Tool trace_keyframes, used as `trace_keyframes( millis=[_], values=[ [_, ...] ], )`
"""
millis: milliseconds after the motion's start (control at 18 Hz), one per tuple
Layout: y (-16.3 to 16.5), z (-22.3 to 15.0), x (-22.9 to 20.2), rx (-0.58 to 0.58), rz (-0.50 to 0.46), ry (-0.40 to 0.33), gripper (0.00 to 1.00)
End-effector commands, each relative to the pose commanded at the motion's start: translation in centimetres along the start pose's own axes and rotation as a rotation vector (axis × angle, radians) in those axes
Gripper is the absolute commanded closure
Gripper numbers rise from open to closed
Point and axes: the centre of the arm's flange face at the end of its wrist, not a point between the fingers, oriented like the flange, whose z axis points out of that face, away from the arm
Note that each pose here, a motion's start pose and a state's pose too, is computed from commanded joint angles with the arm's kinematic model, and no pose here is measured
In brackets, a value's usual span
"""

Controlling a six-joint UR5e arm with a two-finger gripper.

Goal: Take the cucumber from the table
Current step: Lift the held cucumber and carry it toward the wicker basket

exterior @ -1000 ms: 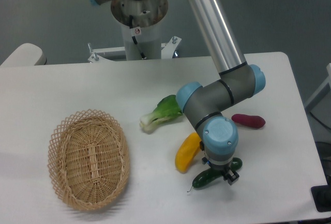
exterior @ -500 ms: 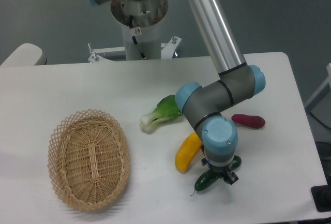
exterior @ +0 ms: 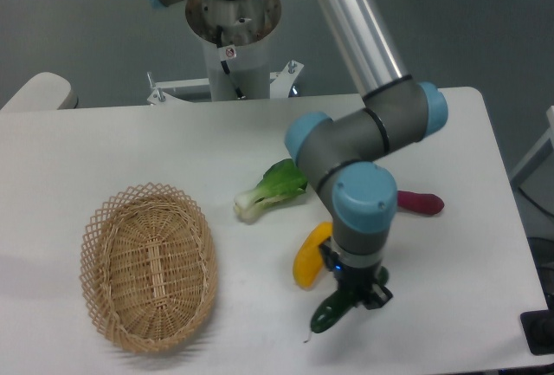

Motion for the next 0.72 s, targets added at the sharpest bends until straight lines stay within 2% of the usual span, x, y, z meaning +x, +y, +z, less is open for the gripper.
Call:
trace_keyframes(
  millis=[222, 722],
  values=[
    [-2.7, -4.2, 2.9, 0.073, -0.002, 0.011, 0.73],
    [-2.4, -6.5, 4.0, 0.079, -0.002, 0.012, 0.73]
  ],
)
